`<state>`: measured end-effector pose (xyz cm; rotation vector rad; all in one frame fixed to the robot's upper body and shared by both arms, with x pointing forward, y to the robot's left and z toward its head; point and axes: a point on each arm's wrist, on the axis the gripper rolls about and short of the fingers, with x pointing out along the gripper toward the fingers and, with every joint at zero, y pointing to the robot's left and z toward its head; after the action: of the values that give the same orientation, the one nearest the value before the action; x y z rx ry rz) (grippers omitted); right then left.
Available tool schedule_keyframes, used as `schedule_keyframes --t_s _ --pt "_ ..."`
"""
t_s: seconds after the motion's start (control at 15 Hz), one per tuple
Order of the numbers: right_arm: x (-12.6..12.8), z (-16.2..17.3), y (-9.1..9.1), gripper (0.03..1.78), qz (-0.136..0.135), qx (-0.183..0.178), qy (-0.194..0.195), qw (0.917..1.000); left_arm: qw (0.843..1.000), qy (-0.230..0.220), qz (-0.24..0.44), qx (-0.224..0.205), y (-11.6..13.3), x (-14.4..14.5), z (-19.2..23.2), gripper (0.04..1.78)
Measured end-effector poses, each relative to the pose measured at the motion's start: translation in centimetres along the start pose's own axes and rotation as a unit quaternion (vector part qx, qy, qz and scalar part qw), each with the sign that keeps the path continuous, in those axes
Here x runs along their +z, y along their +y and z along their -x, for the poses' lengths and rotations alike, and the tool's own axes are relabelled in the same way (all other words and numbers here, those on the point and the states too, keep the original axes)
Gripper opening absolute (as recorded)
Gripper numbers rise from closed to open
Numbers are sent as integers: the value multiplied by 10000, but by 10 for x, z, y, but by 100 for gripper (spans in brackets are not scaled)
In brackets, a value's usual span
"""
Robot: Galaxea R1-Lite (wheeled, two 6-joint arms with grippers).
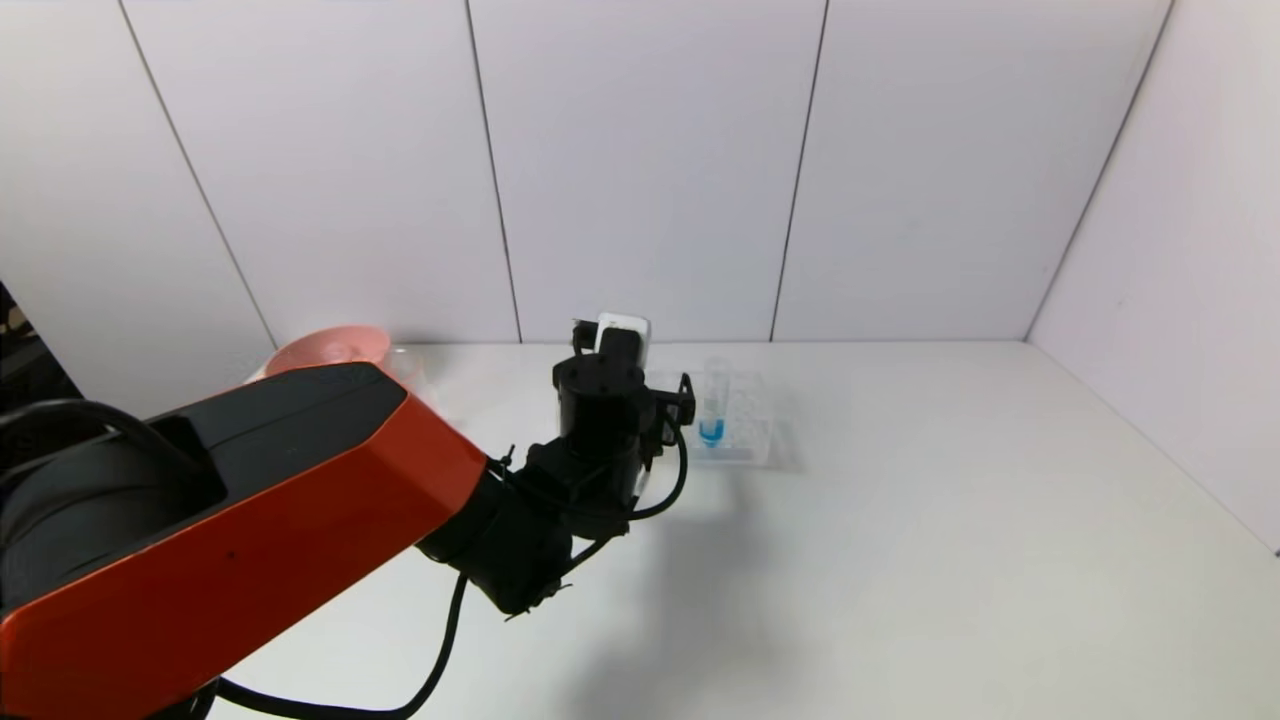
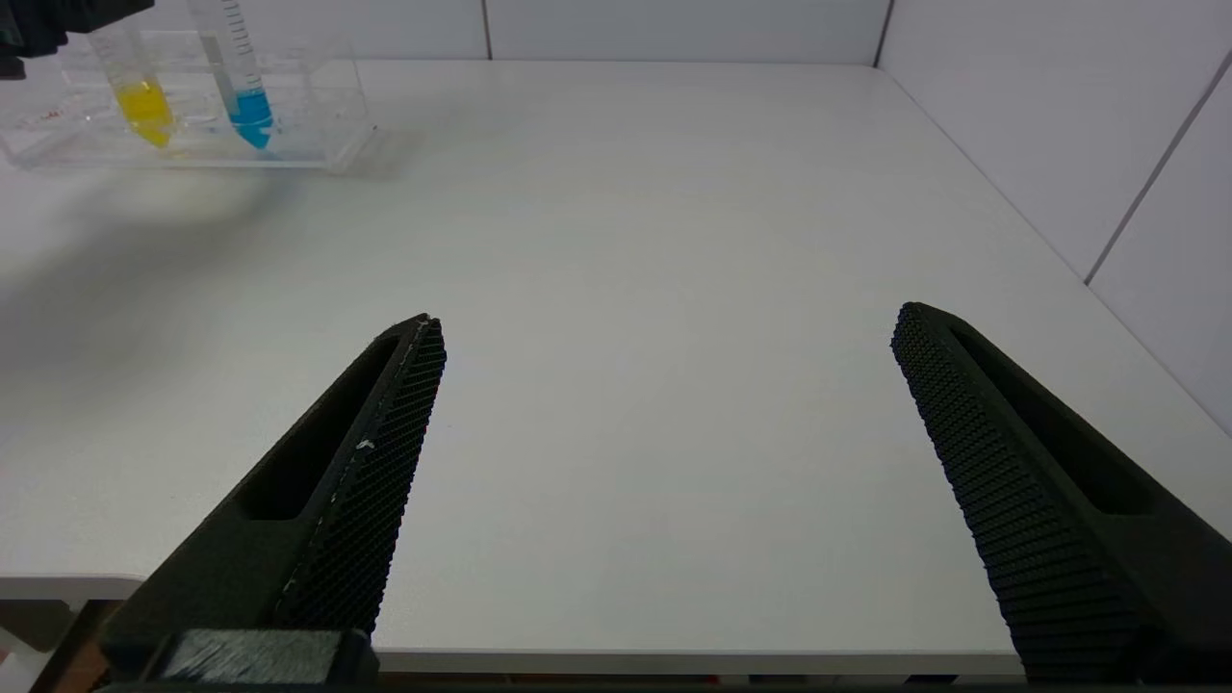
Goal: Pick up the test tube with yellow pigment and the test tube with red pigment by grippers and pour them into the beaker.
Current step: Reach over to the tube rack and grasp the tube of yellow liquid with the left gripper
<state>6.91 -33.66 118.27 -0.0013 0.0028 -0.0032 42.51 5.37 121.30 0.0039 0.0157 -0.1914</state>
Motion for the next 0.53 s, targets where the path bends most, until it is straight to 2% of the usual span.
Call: schedule_keyframes --t_s 0.13,0.53 --pt "0 0 0 170 0 -2 2 10000 9997 -115 26 205 -2 -1 -6 177" --pt "0 0 0 170 0 -2 2 10000 9995 -131 23 277 -4 -7 -13 177"
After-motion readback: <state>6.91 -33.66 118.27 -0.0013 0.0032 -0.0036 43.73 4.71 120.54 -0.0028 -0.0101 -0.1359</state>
